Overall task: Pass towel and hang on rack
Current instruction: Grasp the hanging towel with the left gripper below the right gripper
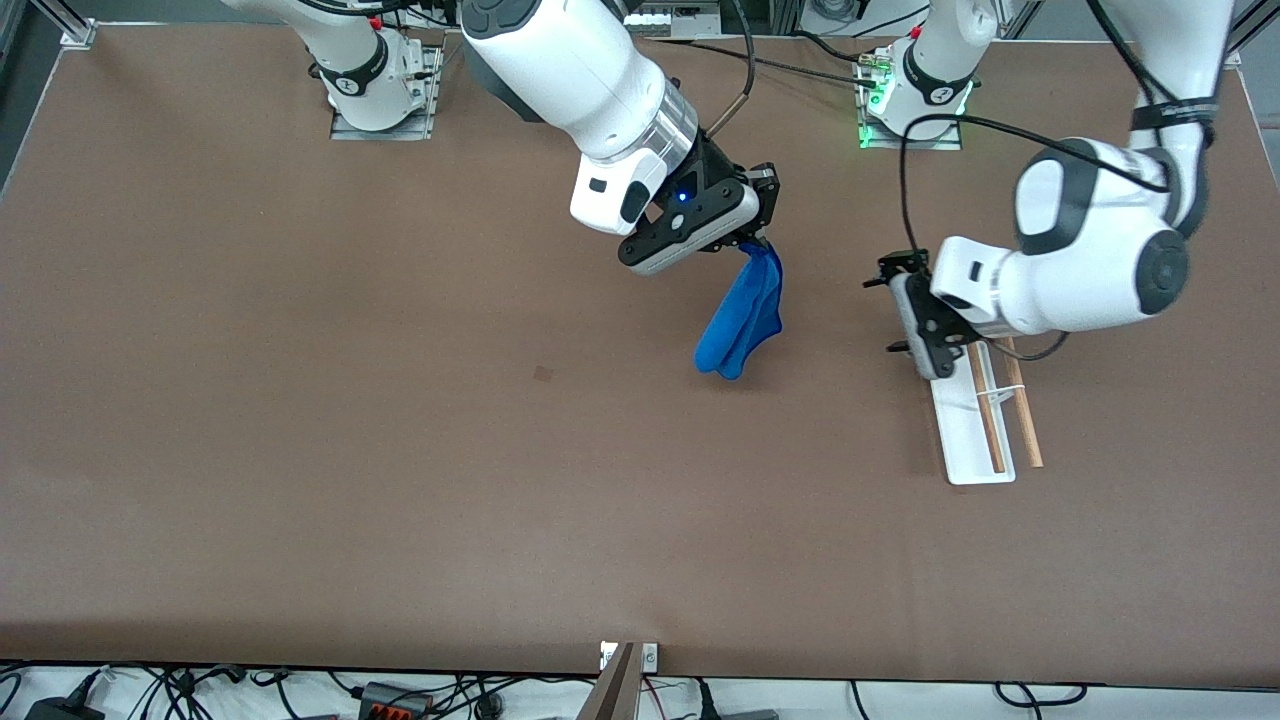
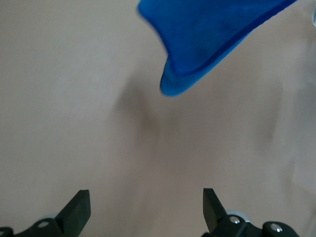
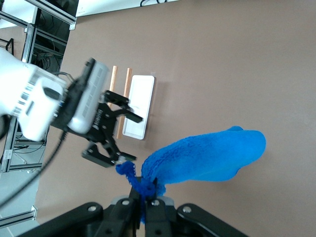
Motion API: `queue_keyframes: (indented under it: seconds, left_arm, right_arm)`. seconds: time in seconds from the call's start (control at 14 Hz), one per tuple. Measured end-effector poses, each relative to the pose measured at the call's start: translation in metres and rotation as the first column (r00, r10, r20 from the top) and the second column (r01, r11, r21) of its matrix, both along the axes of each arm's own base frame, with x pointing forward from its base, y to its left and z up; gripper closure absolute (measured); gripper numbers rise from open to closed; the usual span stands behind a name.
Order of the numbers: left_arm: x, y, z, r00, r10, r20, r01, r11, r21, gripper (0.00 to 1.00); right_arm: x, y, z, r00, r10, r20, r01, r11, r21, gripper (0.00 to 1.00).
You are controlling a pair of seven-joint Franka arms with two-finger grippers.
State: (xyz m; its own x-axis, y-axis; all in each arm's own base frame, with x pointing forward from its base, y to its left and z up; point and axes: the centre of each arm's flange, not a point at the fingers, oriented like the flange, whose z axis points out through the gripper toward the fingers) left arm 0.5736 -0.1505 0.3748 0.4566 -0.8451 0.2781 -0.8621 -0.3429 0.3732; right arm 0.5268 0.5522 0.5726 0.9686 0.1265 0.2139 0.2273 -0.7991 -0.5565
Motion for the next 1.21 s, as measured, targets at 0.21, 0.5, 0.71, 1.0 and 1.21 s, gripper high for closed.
queue_keyframes:
  seconds: [0.21,0.5,0.71,1.0,1.21]
  left_arm:
    - [-0.014,-0.024,-0.03,0.996,-0.029,0.086,0.041,0.988,-0.147,0.0]
    - [-0.032,-0.056,-0.052,0.974,-0.051,0.219,0.111,0.956,-0.271,0.0]
    - [-0.034,-0.057,-0.06,0.948,-0.078,0.31,0.18,0.932,-0.315,0.0]
    - [-0.035,-0.065,-0.095,0.926,-0.038,0.375,0.203,0.889,-0.41,0.0]
    - [-0.04,-0.081,-0.113,0.924,-0.024,0.383,0.205,0.875,-0.439,0.0]
  right_arm:
    - [0.001,-0.001,0.0,1.0,-0.002,0.001,0.002,1.0,-0.001,0.95]
    - [0.001,-0.001,0.0,1.0,-0.003,0.001,0.003,1.0,-0.002,0.95]
    - [0.002,-0.001,0.0,1.0,-0.003,0.001,0.003,1.0,-0.002,0.95]
    - [0.002,-0.002,0.0,1.0,-0.004,0.002,0.004,1.0,-0.002,0.95]
    - [0.003,-0.002,-0.001,1.0,-0.006,0.002,0.006,1.0,-0.003,0.95]
